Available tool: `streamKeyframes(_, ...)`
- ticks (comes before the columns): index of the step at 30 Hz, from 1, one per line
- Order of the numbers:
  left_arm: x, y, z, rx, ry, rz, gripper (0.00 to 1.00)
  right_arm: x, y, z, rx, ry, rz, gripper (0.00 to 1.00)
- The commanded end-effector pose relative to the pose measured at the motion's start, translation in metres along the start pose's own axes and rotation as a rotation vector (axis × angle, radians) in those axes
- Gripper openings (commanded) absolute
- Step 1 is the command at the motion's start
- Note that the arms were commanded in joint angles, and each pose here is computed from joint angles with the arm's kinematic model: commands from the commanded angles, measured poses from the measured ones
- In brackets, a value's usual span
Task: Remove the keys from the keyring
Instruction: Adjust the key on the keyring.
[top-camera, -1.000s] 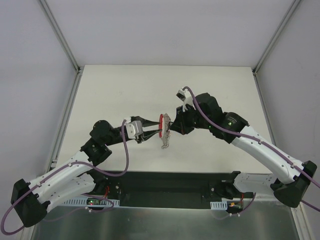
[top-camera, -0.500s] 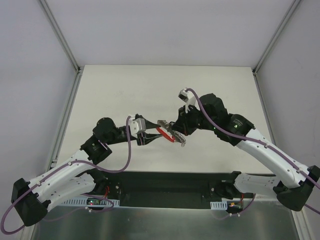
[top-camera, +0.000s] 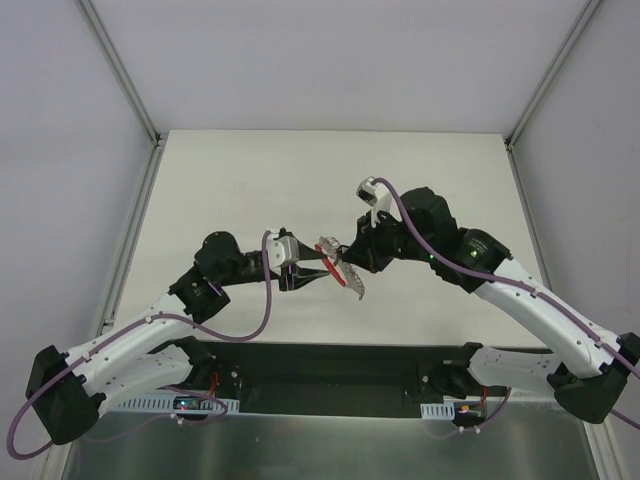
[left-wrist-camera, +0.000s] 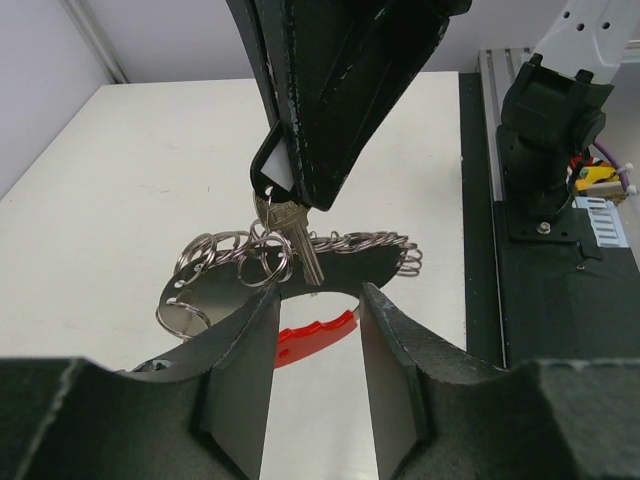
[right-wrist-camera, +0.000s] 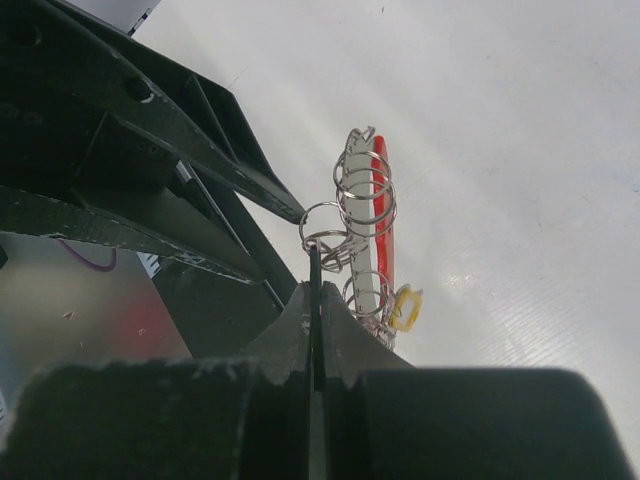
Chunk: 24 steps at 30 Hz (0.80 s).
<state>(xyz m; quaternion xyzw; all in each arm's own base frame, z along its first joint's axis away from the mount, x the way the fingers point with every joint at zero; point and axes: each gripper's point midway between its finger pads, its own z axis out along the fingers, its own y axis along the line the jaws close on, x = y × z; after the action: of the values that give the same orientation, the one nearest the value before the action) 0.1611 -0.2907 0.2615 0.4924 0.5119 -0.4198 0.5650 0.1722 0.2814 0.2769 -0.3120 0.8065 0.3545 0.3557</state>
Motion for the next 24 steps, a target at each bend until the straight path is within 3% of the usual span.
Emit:
streamKeyframes(1, -0.030, 0.005, 0.008, 0.005, -0.077, 0.054, 0.36, -0.032, 0.017, -0.016, -0.061, -0.118, -0.041, 0.01)
streamKeyframes(24, -0.028, 0.025, 0.016, -0.065, -0.087, 0.126, 0.32, -0.032, 0.017, -0.016, -0.060, -0.118, -0.042, 0.01)
